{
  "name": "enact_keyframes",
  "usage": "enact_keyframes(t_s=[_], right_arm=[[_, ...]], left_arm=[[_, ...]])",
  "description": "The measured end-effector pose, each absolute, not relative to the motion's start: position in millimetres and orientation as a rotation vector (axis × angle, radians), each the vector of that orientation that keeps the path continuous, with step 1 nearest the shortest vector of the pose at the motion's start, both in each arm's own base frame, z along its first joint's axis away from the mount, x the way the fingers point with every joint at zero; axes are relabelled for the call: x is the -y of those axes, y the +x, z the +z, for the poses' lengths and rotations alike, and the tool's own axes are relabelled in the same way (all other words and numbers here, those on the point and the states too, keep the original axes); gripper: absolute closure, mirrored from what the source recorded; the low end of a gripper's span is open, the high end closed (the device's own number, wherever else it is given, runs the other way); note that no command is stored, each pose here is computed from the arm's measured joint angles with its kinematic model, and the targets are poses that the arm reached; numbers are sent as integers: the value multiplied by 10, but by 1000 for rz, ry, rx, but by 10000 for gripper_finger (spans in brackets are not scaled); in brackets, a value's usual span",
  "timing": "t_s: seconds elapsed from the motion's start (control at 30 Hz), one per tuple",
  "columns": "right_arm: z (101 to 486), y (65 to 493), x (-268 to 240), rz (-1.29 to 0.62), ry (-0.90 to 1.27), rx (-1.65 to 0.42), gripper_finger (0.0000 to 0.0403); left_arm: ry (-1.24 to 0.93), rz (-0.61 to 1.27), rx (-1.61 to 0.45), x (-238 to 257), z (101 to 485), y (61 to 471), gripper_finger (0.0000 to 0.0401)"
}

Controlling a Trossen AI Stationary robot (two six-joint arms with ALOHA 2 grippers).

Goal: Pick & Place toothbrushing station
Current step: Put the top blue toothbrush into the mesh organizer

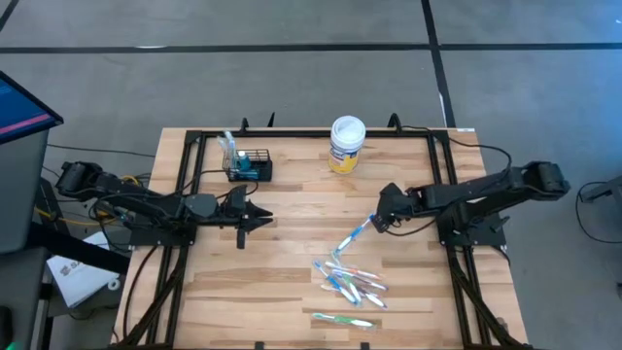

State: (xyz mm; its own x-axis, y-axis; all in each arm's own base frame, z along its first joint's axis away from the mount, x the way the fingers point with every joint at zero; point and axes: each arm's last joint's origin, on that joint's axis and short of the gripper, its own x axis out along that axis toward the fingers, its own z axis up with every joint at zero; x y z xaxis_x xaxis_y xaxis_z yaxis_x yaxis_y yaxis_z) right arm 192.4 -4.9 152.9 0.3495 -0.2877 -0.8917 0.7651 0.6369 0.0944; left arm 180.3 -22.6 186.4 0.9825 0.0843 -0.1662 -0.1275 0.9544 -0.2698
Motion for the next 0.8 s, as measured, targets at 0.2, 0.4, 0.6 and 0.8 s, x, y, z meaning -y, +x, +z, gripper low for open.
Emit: enact_keyframes(t_s=[0.2, 0.4, 0.6, 0.8], right_arm=[[1409, 2028, 93, -692, 545, -1028, 245], [1311, 2067, 154, -690, 541, -1071, 262], [1291, 2150, 168, -620, 566, -1040, 284], [1353, 2195, 173, -593, 581, -967, 297]], left_arm=[[-284, 108, -154, 226, 1864, 1803, 320], [-284, 108, -154, 226, 1864, 1802, 320], [-283, 108, -154, 226, 1864, 1802, 320], [-283, 108, -155, 226, 1864, 1802, 320]])
